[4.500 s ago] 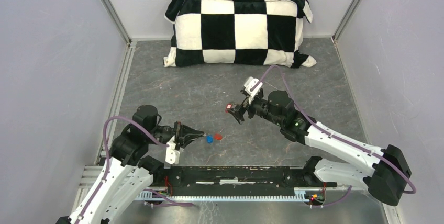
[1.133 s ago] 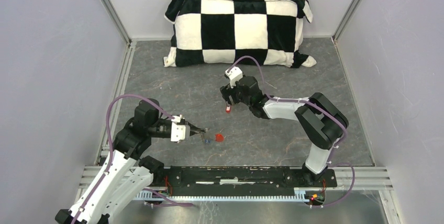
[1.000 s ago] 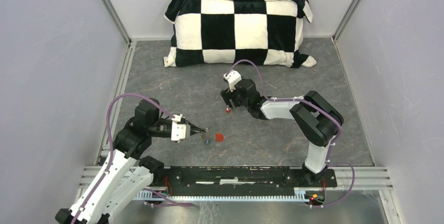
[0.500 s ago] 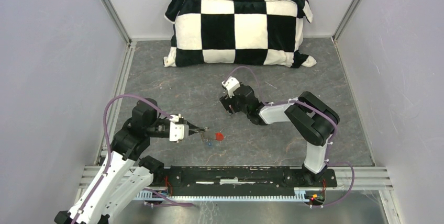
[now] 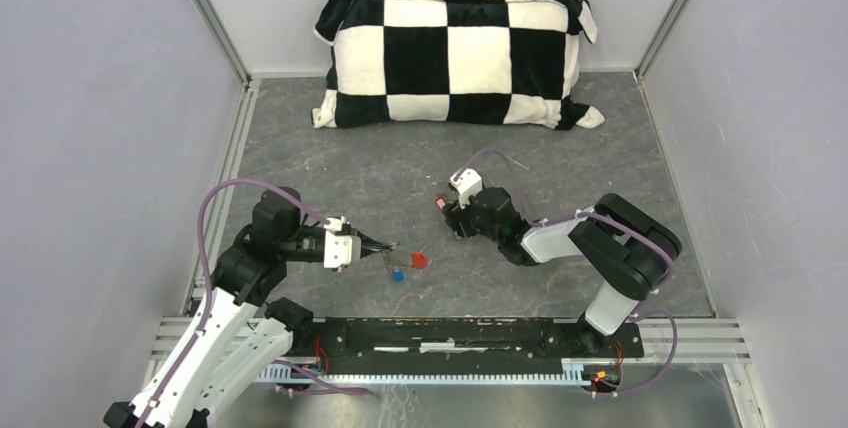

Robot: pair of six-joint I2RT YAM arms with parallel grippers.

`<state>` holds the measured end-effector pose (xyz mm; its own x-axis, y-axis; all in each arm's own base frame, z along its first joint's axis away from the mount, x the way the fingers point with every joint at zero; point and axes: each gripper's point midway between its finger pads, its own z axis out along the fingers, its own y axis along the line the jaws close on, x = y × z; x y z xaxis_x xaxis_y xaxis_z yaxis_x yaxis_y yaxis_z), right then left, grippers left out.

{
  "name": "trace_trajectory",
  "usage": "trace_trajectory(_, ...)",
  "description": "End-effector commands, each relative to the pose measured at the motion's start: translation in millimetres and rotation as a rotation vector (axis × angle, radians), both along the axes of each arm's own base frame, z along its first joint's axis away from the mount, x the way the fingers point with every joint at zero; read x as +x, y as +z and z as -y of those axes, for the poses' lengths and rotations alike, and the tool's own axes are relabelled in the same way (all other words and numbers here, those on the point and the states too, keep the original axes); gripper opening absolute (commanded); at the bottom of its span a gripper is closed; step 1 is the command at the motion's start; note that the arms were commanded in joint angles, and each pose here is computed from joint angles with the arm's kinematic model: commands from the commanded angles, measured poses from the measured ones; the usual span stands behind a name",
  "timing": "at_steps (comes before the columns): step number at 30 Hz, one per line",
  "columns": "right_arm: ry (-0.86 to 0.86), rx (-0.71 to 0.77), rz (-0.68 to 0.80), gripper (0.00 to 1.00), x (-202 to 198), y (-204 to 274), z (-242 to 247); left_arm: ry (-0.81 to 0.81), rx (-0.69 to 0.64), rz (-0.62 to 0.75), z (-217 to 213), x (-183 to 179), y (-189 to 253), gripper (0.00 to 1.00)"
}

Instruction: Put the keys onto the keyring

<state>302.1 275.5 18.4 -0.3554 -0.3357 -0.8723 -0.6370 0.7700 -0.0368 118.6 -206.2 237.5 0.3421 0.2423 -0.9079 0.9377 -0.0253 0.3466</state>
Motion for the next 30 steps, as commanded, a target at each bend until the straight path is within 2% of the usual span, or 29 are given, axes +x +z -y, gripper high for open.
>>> trace_trajectory(1,0.054,0.006,-0.073,0.69,-28,-7,6,-0.016,-0.044,0.033,3,-2,23,0.02)
trace_trajectory(5,0.102,0.061,-0.051,0.67,-18,22,-14,-0.017,-0.044,0.034,3,-2,22,0.02)
trace_trajectory(8,0.104,0.085,-0.04,0.6,-6,34,-24,-0.014,-0.042,0.036,3,-1,22,0.02)
trace_trajectory(14,0.009,0.066,-0.01,0.31,27,32,-21,-0.009,-0.041,0.044,2,-1,21,0.02)
trace_trajectory(16,0.009,0.061,-0.008,0.25,32,29,-24,-0.006,-0.041,0.047,1,-1,20,0.02)
trace_trajectory(22,0.029,0.052,-0.04,0.23,34,18,-32,0.002,-0.04,0.054,0,-1,21,0.02)
trace_trajectory(30,0.026,0.025,-0.075,0.22,19,1,-18,0.001,-0.039,0.058,1,0,21,0.02)
